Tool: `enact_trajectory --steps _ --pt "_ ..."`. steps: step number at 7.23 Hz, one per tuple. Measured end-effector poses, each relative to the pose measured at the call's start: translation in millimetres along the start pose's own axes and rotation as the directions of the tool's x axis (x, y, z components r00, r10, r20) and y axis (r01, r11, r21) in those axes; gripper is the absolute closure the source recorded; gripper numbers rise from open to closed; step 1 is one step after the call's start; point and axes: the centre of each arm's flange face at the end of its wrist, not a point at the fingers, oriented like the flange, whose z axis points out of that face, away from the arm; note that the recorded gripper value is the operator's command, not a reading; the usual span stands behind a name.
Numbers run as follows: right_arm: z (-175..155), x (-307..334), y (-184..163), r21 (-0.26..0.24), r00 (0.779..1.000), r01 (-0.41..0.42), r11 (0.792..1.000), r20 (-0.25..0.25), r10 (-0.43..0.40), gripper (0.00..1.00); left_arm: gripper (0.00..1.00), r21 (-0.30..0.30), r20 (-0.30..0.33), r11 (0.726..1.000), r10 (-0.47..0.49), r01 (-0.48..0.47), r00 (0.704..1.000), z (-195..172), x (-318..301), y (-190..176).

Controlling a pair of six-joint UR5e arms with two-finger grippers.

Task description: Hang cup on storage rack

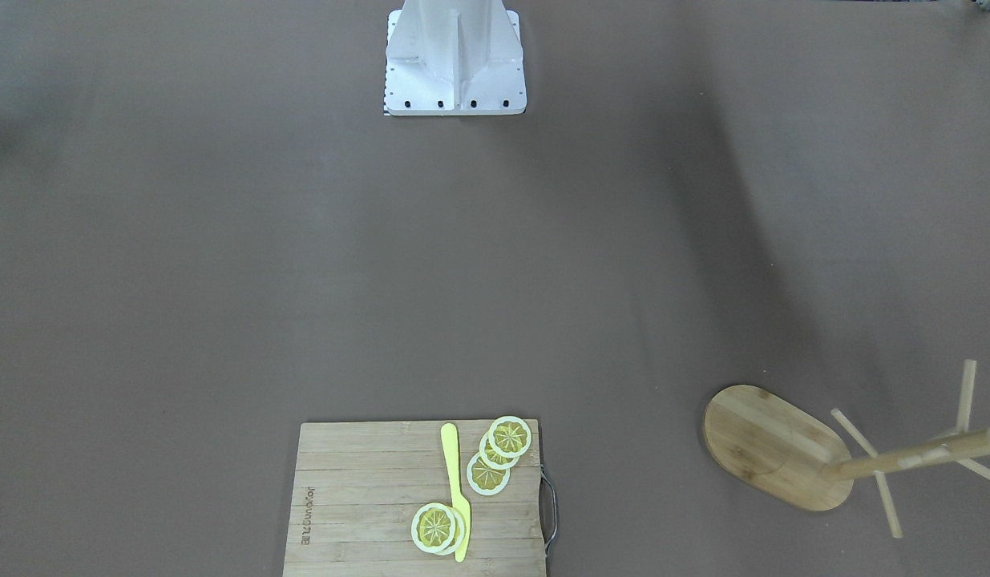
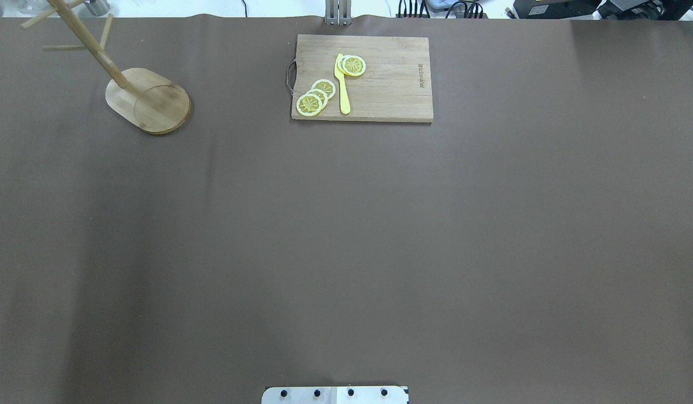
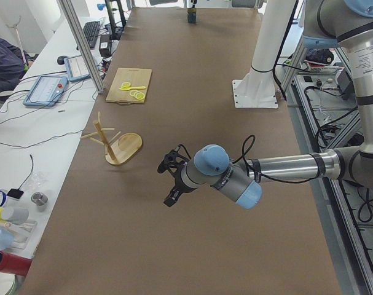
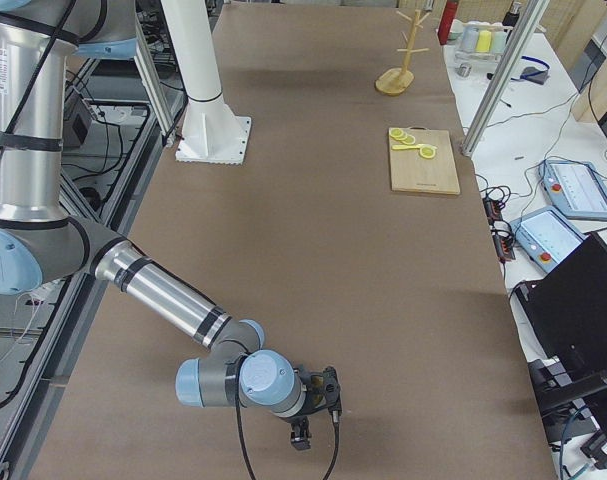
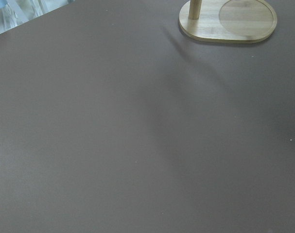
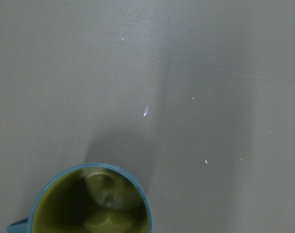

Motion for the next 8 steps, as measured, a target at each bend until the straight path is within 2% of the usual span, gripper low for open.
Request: enact_trajectory --steps 2,3,4,5,6,7,8 --pt "6 -6 -5 -0.014 1.0 0.018 1.0 0.001 -0.018 0.16 0.01 0.0 0.0 1.0 0.0 0.0 1.0 0 0 0" --pt "8 -8 -6 -0.02 1.0 0.024 1.0 -0.003 -0.024 0.25 0.01 0.0 0.0 1.0 -0.001 0.001 1.0 0 0 0" --pt "11 -9 -6 -0.026 1.0 0.027 0.999 -0.006 -0.027 0.4 0.01 -0.001 0.0 1.0 -0.002 0.002 1.0 0 0 0" --pt "12 -9 -6 -0.029 1.0 0.028 0.999 -0.006 -0.028 0.47 0.01 -0.001 0.0 1.0 -0.003 0.003 1.0 0 0 0" --pt "13 -9 -6 -0.031 1.0 0.03 0.999 -0.006 -0.03 0.81 0.01 -0.001 0.0 1.0 -0.003 0.003 1.0 0 0 0" --pt "13 -10 -6 -0.032 1.0 0.03 0.999 -0.005 -0.031 1.0 0.01 -0.001 0.0 1.0 -0.003 0.003 1.0 0 0 0" --pt "13 -10 -6 -0.032 1.0 0.031 0.999 -0.005 -0.031 1.0 0.01 -0.001 0.0 1.0 -0.003 0.003 1.0 1 -1 0"
